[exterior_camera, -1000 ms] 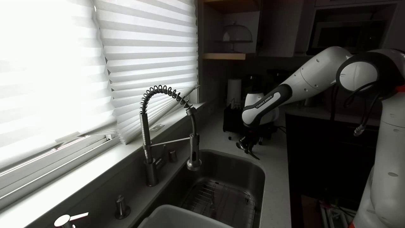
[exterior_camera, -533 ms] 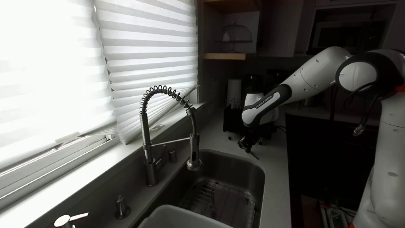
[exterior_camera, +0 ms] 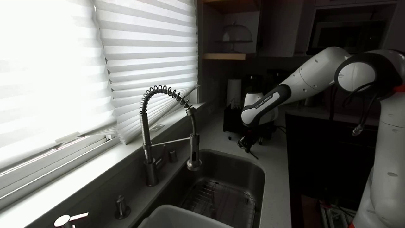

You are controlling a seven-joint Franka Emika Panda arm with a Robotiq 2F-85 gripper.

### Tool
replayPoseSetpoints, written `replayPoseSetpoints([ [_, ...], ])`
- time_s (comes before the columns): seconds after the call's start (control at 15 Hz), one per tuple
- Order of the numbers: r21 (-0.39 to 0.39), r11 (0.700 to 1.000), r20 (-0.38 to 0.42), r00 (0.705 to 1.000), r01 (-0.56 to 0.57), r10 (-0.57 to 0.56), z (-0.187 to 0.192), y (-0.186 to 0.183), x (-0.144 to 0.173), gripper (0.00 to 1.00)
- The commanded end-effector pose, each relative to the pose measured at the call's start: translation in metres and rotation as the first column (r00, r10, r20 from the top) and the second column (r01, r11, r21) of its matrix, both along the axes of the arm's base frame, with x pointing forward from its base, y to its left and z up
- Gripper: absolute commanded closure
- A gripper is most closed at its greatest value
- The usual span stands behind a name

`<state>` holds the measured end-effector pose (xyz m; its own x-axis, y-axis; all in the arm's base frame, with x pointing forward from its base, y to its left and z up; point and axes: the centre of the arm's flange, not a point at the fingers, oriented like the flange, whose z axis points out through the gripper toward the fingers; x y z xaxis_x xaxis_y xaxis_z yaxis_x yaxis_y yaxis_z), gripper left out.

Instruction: Put the two spoons into the sink

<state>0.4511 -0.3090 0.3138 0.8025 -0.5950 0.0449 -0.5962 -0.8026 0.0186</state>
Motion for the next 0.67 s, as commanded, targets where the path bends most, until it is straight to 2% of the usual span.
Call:
replayPoseSetpoints([
  [0.0,-0.007,1.000,0.014,1.000,0.001,-0.001,0.008,0.009,0.001,0.98],
  [0.33,-0.037,0.996,0.025,0.997,-0.079,0.080,0.038,0.041,0.010,0.98],
  [0.6,-0.070,0.980,0.006,0.983,-0.184,0.185,0.057,0.077,0.023,0.98],
])
